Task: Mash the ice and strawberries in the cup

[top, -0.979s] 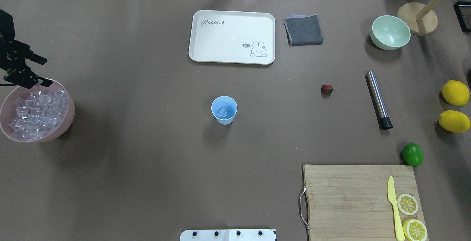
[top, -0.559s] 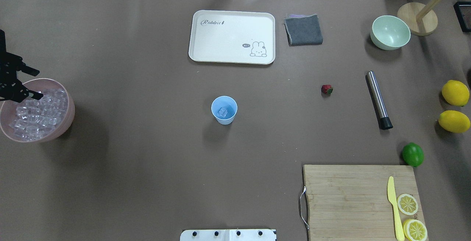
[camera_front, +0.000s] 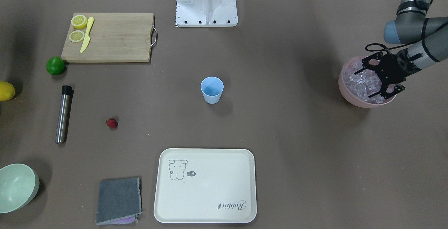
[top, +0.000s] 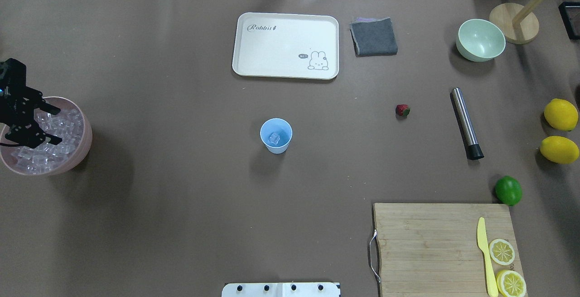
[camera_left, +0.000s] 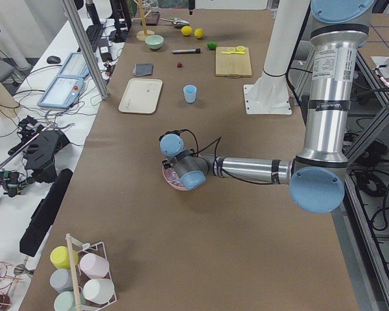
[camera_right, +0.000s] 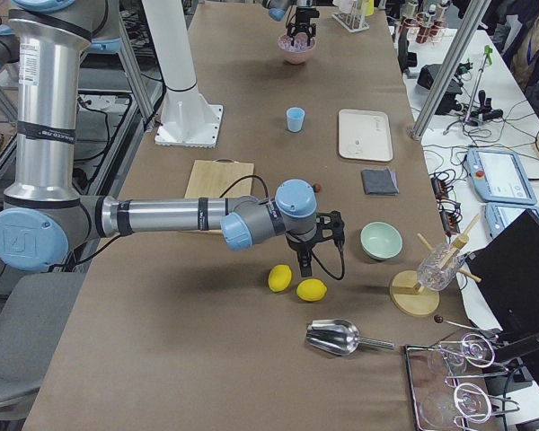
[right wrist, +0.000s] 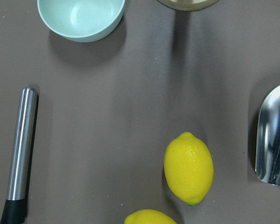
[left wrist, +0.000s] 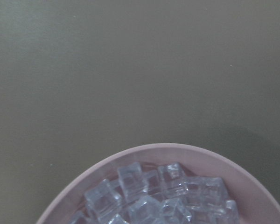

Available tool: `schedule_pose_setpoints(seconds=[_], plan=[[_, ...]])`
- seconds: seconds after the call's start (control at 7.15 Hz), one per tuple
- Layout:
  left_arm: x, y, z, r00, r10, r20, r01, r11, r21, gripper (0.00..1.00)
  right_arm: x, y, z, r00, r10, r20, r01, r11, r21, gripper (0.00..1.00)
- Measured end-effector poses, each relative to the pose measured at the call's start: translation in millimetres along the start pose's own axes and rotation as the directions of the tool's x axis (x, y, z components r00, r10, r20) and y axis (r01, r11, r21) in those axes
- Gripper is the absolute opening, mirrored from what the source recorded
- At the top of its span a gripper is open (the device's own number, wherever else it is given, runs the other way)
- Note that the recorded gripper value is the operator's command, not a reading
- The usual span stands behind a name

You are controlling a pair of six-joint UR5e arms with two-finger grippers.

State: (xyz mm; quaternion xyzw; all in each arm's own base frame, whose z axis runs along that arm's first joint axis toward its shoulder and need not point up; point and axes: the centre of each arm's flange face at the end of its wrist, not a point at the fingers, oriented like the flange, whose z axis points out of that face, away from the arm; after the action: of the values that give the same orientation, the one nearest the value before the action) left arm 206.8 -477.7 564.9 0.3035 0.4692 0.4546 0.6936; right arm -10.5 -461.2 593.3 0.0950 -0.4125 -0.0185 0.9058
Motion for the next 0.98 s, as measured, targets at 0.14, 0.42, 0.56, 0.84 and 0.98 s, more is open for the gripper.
schedule_pose_setpoints(seconds=[0.14,0.42,0.56,0.84,0.98], plan=[[4,-2,9,1.000,0.011,0.003,-0.011,1.000,-0.012,0.97,2,4,1,1.000,0.004,-0.003,-0.004,1.000,-0.002,1.00],[7,0,19,0.999,0.043,0.005,-0.043,0.999,-0.028,0.97,5,10,2,1.000,0.013,-0.006,-0.013,1.000,-0.007,1.00],[7,1,21,0.999,0.052,0.005,-0.052,0.998,-0.030,0.97,5,11,1,1.000,0.014,-0.007,-0.014,1.000,-0.007,1.00],[8,1,19,0.998,0.057,-0.008,-0.058,0.998,-0.025,0.97,5,11,1,1.000,0.014,-0.007,-0.014,1.000,-0.006,1.00],[9,3,17,0.998,0.054,-0.016,-0.055,0.998,-0.023,0.97,5,11,0,1.000,0.013,-0.006,-0.013,1.000,-0.005,1.00]])
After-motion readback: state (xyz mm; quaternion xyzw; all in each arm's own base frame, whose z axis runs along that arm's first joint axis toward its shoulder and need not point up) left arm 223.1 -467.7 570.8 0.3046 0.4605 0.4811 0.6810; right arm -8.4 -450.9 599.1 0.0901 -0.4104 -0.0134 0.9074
